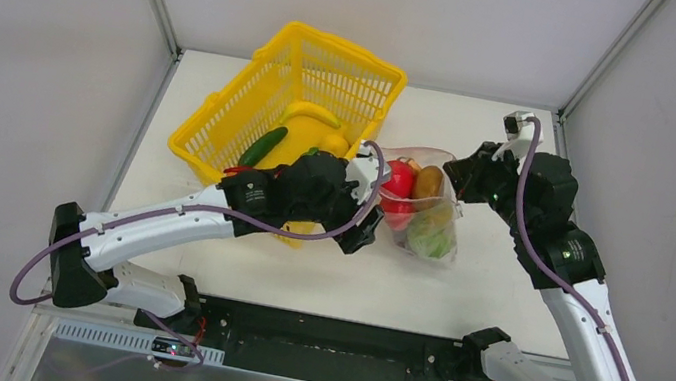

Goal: Place the food in the zip-top bag and seal the zipper
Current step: Move the bin to the center of the board.

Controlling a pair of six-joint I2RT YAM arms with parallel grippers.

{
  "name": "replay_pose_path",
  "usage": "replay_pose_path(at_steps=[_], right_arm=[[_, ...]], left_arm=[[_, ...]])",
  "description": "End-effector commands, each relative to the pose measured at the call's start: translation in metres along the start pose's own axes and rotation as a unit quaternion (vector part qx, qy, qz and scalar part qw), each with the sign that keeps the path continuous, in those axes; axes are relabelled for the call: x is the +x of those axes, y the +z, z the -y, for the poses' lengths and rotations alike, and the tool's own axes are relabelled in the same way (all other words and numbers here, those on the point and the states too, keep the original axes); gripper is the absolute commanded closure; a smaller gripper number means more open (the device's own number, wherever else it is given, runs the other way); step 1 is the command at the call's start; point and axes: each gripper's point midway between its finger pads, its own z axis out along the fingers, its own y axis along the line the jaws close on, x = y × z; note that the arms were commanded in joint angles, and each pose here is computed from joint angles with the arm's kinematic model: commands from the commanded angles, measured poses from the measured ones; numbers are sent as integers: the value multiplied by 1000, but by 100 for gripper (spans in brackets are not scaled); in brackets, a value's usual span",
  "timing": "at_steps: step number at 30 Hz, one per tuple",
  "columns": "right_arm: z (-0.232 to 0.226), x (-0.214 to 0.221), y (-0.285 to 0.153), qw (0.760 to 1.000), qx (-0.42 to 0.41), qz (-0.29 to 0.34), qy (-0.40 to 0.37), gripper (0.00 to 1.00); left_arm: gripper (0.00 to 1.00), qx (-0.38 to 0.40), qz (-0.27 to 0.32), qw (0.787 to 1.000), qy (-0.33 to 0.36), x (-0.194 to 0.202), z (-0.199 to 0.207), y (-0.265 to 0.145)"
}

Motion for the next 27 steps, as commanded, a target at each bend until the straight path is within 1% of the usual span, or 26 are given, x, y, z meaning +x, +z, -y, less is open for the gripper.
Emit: replay_pose_path(at_steps=[1, 2, 5, 9, 11, 13, 15, 18, 20, 22, 24, 27], right_arm=[[-16, -39, -10, 997, -29, 70, 3, 98], [-17, -40, -11, 997, -31, 69, 1, 98], [-19, -40, -12, 997, -35, 67, -5, 98], [-25, -38, -12, 997, -53, 56, -13, 98], [-28, -36, -12, 997, -62, 49, -17, 98], [-30, -34, -11, 996, -69, 44, -21, 98], [-31, -29, -10, 996, -75, 37, -25, 98], [-33, -24, -10, 996, -82, 27, -27, 98], [-32, -21, -11, 995, -86, 23, -43, 98], [-33, -18, -12, 995, -90, 21, -47, 98], [-35, -15, -13, 994, -98, 17, -51, 98], [-38, -13, -15, 992, -108, 13, -58, 98]], left_arm=[[16, -160, -43, 986, -16, 27, -58, -7], [15, -189, -43, 981, -15, 30, -69, -8], [15, -240, -57, 969, -31, 39, -98, -12], [14, -263, -47, 960, -87, 46, -133, -17], [13, -265, -25, 958, -106, 43, -142, -23], [12, -236, -2, 966, -106, 32, -136, -26], [13, -183, 25, 978, -96, 17, -118, -28], [13, -99, 90, 988, -79, -14, -86, -38], [12, -64, 136, 986, -74, -37, -72, -48], [12, -50, 159, 983, -76, -54, -66, -56], [12, -37, 174, 981, -79, -67, -60, -60], [13, -17, 180, 981, -75, -77, -53, -60]])
